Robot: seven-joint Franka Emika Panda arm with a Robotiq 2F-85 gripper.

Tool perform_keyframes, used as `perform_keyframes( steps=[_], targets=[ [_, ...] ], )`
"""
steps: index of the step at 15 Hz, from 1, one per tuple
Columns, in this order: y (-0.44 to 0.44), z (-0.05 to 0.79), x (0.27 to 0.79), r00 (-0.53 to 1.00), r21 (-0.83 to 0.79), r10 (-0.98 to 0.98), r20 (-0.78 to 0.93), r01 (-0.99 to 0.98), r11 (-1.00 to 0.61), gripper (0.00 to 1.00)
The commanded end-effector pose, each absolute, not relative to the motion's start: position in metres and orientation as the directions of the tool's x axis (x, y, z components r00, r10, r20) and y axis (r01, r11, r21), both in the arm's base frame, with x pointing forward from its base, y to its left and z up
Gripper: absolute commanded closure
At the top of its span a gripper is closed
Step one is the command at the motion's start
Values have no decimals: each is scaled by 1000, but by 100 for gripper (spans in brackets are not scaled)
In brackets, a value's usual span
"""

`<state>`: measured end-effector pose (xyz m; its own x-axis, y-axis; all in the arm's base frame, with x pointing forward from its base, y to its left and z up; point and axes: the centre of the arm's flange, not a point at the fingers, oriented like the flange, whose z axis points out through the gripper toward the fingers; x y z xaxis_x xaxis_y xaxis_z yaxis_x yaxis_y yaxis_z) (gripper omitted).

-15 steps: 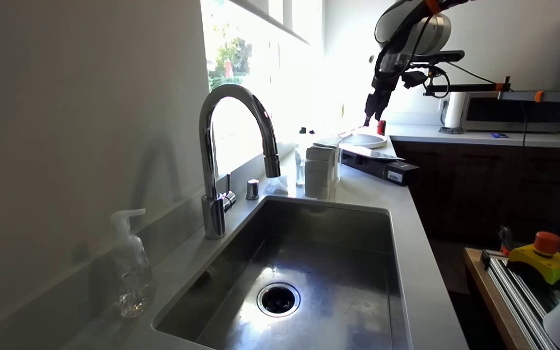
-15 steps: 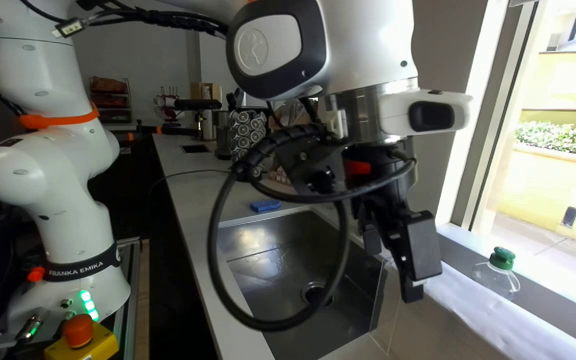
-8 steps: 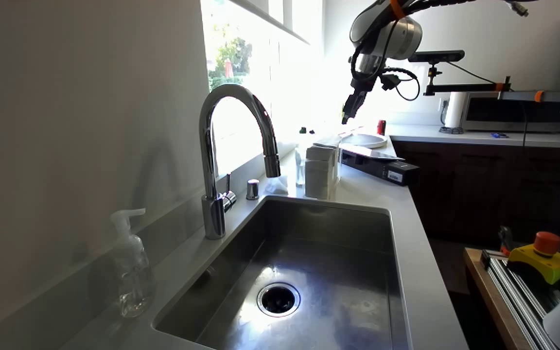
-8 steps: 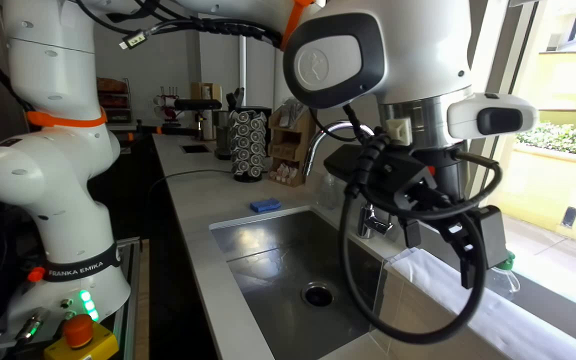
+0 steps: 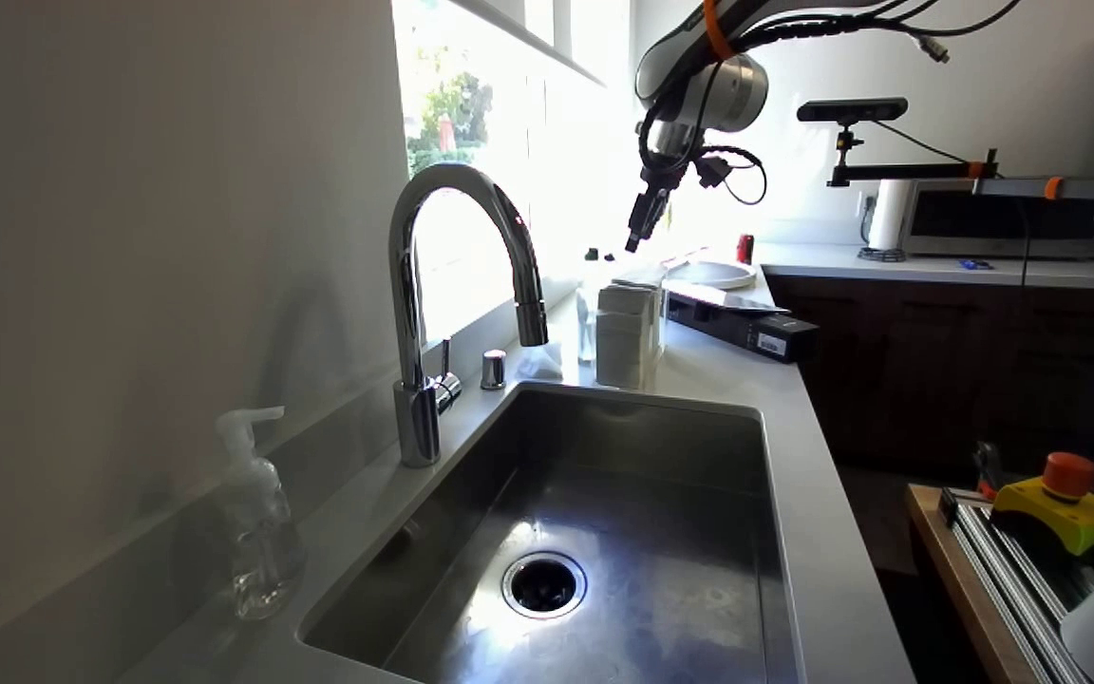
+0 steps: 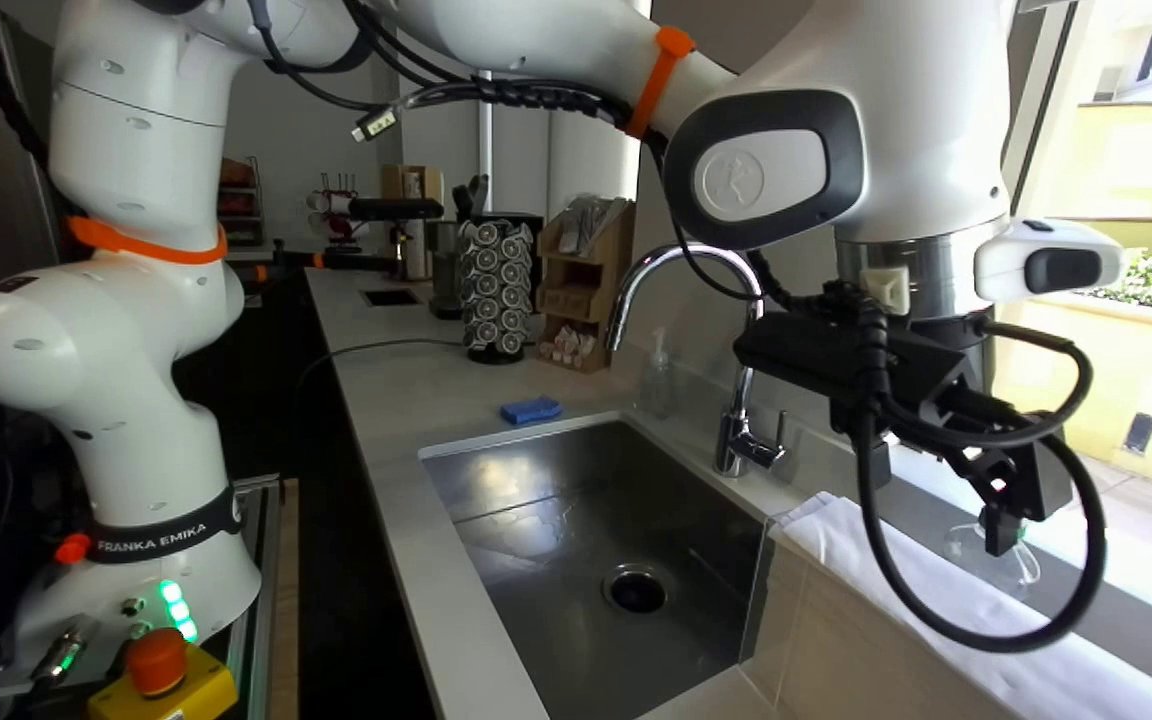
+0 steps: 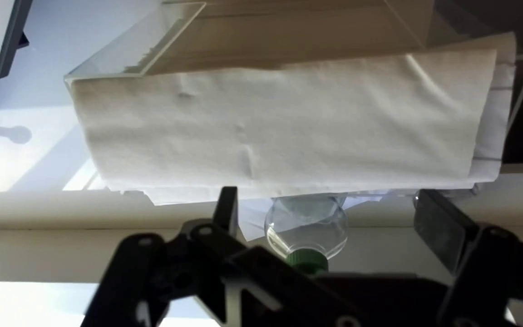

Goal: Open the soap bottle

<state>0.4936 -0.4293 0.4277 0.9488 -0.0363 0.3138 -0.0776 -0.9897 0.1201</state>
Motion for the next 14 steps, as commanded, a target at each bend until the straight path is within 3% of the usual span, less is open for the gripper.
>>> perform_keyframes(
  steps=[1,2,14],
  targets=[
    [-441,422,525,944,144,-7,330,-57,-988,0],
    [-429,426,508,948,127,-20,317,-63,-990,0],
    [-433,419,538,943,127,11,332,-33,-991,0]
  ],
)
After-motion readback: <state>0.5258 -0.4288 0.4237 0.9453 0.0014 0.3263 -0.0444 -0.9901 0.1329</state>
